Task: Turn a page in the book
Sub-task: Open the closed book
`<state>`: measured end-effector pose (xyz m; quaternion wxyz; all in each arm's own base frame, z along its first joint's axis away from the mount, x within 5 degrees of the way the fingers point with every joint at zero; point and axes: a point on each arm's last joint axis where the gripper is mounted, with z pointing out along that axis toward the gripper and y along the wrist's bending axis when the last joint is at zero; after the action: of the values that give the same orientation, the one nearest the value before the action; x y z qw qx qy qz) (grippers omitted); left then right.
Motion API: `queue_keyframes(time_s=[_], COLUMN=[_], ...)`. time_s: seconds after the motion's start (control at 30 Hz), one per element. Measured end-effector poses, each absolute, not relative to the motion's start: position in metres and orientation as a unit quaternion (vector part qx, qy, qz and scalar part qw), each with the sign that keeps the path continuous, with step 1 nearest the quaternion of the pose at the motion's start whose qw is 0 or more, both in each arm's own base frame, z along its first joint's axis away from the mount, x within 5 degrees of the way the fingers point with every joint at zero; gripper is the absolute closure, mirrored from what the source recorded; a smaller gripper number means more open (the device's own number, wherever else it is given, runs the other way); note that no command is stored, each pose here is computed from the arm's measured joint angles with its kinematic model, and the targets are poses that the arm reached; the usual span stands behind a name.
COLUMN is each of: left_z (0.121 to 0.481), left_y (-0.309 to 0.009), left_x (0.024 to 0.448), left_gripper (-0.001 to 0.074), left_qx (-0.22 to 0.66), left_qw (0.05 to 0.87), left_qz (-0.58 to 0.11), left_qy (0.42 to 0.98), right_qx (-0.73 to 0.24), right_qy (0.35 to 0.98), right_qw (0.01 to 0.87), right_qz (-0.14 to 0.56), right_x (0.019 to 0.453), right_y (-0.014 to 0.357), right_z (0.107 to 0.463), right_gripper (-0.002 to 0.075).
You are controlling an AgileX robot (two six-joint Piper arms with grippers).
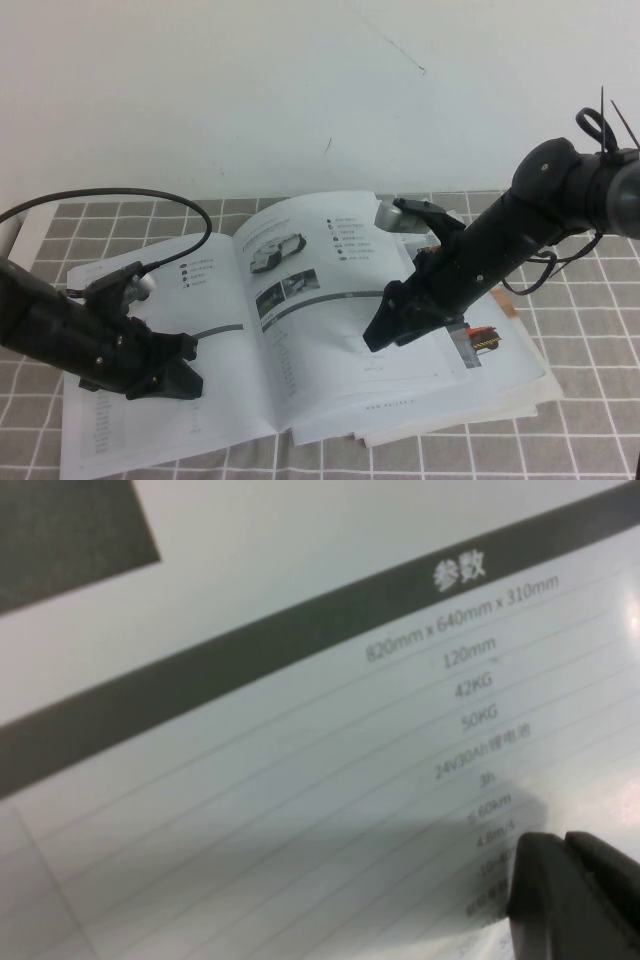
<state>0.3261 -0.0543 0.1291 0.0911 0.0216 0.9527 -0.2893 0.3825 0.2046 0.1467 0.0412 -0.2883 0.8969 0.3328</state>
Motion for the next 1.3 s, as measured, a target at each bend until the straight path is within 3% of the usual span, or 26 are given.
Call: queue_keyframes(time_s=[0.3,0.53,0.7,1.1,1.3], left_z=[0.129,0.129,0.129,0.129,0.129], left_y=[-0.054,-0.054,-0.054,-0.054,-0.054], left_x=[0.326,0.326,0.326,0.326,0.326], left_gripper=[0.0739,0.0739,0.0739,0.0739,0.0739], left_qx=[0.021,0.022,0.022,0.022,0.022], left_qw=[0.091,0.091,0.091,0.090,0.090], left_qz=[-0.289,-0.289,-0.290,-0.290,-0.290], left_qy=[0.953,0.953,0.953,0.953,0.953], right_qx=[-0.315,-0.338,-0.339,-0.330,-0.334], right_qy=[0.877,0.914,0.922,0.924,0.898], right_qw=[0.062,0.052,0.050,0.033,0.041], right_qz=[0.358,0.218,0.181,0.191,0.284], right_x=[0.376,0.383,0.385,0.387,0.386], right_y=[0.228,0.201,0.195,0.196,0.209], right_z=[0.148,0.154,0.156,0.144,0.142], right_gripper=[0.0288,0.0288,0.0288,0.0288,0.0288])
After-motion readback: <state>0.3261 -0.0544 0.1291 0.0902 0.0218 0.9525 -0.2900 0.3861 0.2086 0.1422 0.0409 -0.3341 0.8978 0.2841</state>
